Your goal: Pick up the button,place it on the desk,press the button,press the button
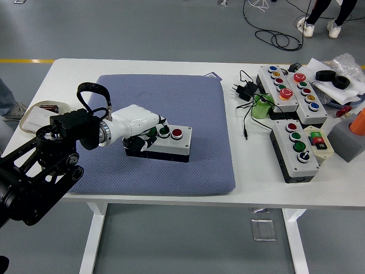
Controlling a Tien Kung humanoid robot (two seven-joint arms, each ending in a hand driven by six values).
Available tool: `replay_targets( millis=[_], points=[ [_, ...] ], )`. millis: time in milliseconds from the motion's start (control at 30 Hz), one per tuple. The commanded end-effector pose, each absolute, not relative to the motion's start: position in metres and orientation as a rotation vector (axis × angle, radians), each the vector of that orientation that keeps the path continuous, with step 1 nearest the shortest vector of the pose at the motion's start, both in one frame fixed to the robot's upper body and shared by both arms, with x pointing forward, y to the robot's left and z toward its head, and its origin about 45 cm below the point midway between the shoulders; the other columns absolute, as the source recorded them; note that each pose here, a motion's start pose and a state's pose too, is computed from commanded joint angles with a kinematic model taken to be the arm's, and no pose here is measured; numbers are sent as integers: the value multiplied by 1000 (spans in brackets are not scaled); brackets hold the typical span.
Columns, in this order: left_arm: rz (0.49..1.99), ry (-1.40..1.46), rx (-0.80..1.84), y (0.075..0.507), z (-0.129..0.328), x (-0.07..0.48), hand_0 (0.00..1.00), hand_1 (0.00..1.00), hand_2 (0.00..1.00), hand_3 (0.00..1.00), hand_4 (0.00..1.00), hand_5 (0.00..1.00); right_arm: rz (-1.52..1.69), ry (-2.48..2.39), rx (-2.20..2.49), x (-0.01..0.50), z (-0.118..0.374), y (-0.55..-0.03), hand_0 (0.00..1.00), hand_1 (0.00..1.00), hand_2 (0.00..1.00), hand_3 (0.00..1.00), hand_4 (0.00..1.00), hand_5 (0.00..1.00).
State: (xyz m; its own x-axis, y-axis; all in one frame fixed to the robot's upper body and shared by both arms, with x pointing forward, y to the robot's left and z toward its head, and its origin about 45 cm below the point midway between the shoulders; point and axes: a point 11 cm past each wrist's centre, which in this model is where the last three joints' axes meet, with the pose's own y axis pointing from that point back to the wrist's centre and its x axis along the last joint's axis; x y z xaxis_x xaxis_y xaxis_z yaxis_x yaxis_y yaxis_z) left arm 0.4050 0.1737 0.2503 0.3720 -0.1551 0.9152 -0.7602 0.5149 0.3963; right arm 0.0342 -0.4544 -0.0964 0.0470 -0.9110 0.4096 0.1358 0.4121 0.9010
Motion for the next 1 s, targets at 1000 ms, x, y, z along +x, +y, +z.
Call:
replay_targets(
  millis=[1000],
  points=[
    [597,-1243,908,166,276,407,84,2,2,758,422,2,-942,-1263,804,35,-96,-455,660,632,712,585,362,210]
  ],
)
